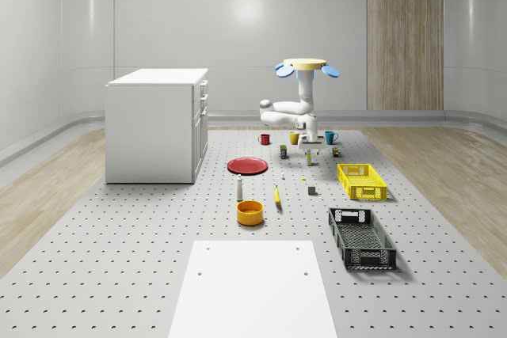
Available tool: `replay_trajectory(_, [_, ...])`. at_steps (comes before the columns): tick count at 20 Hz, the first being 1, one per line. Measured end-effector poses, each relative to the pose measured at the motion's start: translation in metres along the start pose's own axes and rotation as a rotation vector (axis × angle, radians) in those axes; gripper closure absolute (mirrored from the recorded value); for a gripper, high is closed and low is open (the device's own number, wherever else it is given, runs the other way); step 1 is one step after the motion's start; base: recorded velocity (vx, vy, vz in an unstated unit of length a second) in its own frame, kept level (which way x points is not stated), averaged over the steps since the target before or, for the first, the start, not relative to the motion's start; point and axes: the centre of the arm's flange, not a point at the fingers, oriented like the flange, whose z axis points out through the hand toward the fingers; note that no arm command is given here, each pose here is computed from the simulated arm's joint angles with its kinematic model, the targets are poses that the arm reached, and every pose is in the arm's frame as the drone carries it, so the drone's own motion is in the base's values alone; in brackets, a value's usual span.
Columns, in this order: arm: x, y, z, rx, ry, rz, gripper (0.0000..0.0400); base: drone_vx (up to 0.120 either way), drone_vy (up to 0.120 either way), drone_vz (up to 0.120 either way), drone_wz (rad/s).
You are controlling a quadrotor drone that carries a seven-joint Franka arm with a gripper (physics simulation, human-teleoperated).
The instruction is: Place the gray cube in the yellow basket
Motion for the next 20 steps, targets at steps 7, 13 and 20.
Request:
replay_trajectory(7, [0.0,0.0,0.0,0.0,0.0,0.0,0.0,0.12,0.0,-0.069,0.0])
replay_trajectory(13, [0.0,0.0,0.0,0.0,0.0,0.0,0.0,0.12,-0.08,0.0,0.0])
replay_trajectory(20, [0.0,0.0,0.0,0.0,0.0,0.0,0.0,0.12,0.0,-0.034,0.0])
